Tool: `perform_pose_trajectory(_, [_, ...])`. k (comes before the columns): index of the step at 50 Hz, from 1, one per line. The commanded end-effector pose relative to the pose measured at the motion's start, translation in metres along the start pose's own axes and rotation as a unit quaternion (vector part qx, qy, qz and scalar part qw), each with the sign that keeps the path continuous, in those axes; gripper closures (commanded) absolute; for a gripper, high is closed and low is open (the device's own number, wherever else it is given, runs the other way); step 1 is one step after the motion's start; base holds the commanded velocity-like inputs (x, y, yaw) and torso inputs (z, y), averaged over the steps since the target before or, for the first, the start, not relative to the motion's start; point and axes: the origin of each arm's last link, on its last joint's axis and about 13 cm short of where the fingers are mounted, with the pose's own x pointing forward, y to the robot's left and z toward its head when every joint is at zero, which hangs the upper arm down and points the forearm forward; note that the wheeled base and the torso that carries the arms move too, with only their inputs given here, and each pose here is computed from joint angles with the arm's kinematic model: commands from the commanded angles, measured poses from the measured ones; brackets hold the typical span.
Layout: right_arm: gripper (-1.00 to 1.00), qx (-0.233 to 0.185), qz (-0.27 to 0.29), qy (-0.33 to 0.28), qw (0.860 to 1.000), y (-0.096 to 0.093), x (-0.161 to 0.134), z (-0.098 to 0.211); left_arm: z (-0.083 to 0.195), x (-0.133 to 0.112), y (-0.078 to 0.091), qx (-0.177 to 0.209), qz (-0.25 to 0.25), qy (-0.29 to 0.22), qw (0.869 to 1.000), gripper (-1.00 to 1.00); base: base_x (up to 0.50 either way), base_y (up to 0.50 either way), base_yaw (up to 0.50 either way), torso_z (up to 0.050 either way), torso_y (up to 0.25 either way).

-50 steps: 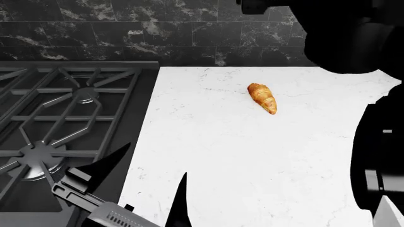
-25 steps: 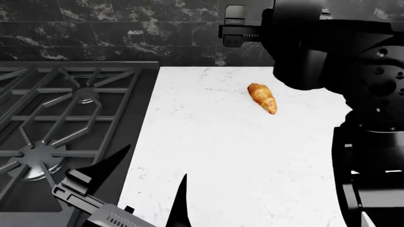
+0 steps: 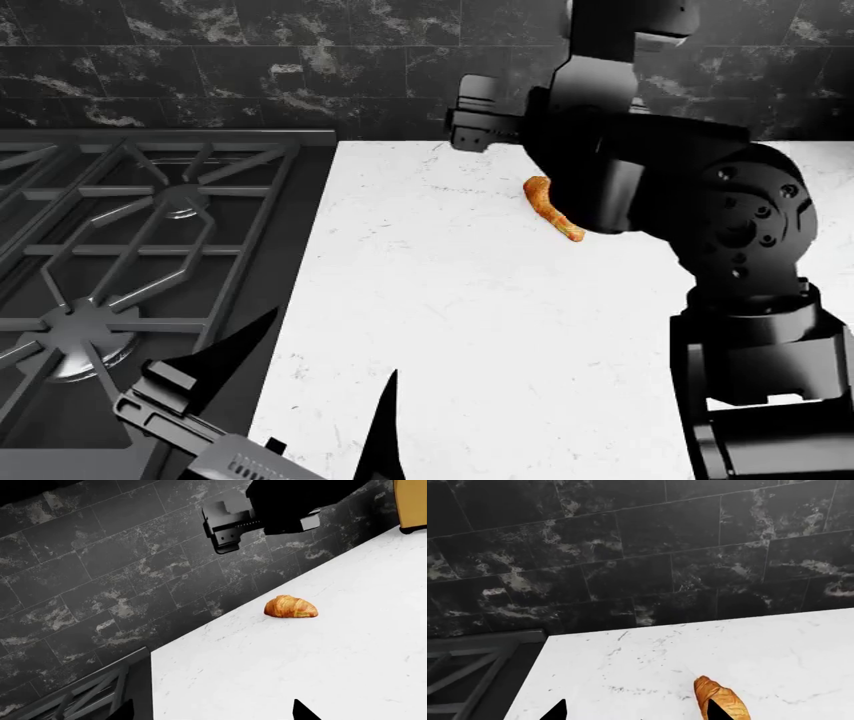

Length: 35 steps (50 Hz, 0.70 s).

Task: Pick the honey bottle and honey bottle from the counter and place them in the cabinets closest to them.

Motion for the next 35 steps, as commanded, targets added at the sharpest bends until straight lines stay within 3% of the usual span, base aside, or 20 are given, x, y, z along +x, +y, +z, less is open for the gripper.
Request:
perform_pose_trajectory(1, [-1.00, -0.011, 0.018, 0.007, 1.000, 0.005, 0.002, -0.024, 0.000, -0.001, 0.000, -0.002, 0.001, -0.001, 1.000, -1.00, 0.00, 0.00, 0.00, 0.000, 0.000])
perform_pose_trajectory(11, [-1.00, -0.031, 0.052, 0.018, 0.998, 0.012, -0.024, -0.050, -0.001, -0.002, 0.002, -0.006, 0.002, -0.001, 1.000, -1.00, 0.00, 0.00, 0.00, 0.000, 0.000])
perform_pose_trajectory(35, [-1.00, -0.077, 0.042, 0.041, 0.995, -0.004, -0.057, -0.085, -0.002, -0.002, -0.001, -0.008, -0.001, 0.003, 1.000, -1.00, 0.00, 0.00, 0.00, 0.000, 0.000])
